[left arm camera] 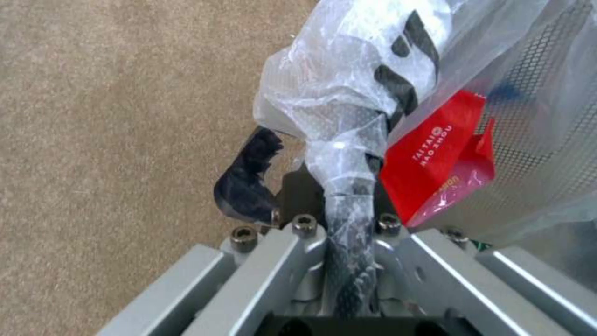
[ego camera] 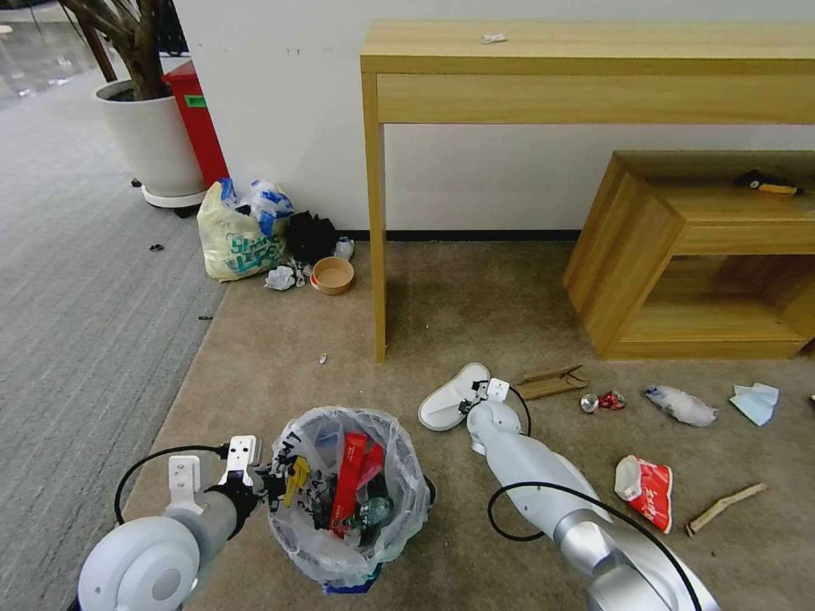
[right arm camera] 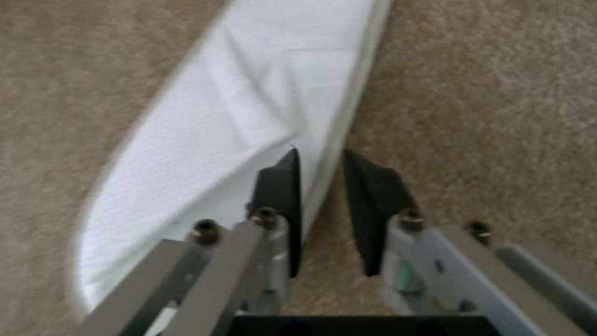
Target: Pick up the trash bin and place the garbage on the floor into it.
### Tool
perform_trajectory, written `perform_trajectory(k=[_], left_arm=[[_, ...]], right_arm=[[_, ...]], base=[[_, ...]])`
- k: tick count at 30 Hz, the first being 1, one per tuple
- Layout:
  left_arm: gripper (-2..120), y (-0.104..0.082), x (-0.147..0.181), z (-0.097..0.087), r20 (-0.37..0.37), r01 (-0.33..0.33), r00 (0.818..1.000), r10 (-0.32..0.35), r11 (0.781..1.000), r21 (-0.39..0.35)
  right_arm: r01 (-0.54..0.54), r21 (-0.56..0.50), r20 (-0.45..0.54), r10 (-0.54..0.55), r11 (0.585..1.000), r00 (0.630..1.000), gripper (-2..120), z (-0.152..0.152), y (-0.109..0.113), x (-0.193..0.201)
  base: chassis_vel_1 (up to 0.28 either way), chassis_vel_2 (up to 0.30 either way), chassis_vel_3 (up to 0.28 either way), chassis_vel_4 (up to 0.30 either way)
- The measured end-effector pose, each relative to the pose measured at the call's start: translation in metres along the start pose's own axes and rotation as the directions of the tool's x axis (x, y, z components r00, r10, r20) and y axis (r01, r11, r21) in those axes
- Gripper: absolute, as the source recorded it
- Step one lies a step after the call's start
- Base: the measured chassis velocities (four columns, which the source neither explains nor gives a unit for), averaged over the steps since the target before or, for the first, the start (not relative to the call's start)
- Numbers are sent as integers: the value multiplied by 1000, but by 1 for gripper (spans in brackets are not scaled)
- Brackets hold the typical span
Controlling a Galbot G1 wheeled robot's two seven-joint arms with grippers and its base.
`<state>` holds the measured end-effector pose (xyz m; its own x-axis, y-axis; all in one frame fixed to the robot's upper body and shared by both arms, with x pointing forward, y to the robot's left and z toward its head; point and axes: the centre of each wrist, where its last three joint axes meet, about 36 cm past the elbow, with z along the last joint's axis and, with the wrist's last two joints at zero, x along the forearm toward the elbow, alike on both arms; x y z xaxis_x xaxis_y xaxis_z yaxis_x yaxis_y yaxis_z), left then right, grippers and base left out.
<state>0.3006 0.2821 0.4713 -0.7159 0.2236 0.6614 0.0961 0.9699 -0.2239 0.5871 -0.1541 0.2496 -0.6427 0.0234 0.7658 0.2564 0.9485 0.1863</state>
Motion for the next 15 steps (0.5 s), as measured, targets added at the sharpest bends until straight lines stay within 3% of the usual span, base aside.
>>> perform_trajectory(k=[10, 15], left_arm=[[0, 1, -5, -1, -3, -4, 1000, 4, 1000, 2], [0, 2, -5, 0, -4, -2, 1000, 2, 1000, 2]], right_arm=[[32, -68, -68, -37, 997, 997, 62, 6, 39, 26], [-3, -113, -127, -11, 994, 992, 82, 13, 63, 26]], base=[[0, 0, 0, 0], [0, 0, 0, 0]])
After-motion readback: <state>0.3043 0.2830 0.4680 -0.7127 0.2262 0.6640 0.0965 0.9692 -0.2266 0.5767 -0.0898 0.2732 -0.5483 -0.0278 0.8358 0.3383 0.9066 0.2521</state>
